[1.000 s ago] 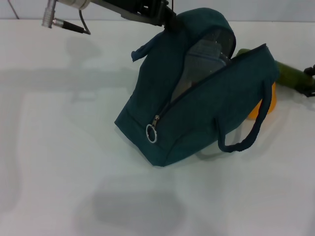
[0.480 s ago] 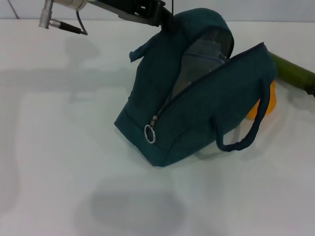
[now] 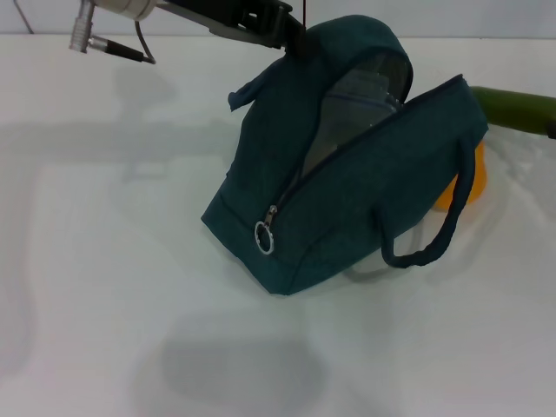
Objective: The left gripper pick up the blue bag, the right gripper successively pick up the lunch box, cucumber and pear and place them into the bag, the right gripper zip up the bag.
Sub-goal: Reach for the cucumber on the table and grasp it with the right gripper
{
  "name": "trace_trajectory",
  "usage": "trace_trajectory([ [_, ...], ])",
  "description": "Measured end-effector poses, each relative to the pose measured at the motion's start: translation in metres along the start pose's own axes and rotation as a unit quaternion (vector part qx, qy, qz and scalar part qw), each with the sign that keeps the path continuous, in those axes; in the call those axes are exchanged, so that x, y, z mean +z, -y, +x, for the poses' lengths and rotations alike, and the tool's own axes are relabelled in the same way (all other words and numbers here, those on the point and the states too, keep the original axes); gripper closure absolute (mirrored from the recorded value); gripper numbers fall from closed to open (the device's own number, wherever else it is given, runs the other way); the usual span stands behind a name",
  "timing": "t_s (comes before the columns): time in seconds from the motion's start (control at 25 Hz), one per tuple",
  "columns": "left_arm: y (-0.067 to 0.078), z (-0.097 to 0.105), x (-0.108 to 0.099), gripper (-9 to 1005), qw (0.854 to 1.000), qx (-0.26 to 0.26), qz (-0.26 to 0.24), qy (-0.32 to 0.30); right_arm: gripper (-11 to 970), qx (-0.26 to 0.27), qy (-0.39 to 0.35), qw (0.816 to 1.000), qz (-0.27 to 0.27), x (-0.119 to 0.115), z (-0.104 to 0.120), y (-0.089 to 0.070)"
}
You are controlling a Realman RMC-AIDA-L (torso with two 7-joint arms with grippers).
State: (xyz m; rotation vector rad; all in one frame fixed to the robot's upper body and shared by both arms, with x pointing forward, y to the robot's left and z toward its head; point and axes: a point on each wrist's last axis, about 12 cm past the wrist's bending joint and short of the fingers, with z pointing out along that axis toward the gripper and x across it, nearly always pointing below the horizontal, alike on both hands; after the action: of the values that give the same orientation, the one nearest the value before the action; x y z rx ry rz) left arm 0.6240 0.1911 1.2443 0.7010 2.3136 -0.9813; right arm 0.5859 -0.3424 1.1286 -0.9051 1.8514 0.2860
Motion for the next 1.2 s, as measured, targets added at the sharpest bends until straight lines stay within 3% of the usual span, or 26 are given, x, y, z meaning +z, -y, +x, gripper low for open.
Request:
trace_trajectory([
  [0.32,0.001,-0.005,0.0,948,1.0,0.006,-0.004,0.006,479,0.013,-0.002,1.0,-0.014,0.005,0.009,-0.003],
  [0.56,-0.001,-0.006,-0.001,949,1.0,0.004,-0.007,0.01,480,0.023,-0.007,0.999,-0.038,0.004,0.018,-0.015],
  [1.2,-0.001,-0.007,-0.002,949,1.0,0.006,-0.01,0.013,484,0.082,-0.072,0.991,-0.077,-0.036,0.052,-0.031],
])
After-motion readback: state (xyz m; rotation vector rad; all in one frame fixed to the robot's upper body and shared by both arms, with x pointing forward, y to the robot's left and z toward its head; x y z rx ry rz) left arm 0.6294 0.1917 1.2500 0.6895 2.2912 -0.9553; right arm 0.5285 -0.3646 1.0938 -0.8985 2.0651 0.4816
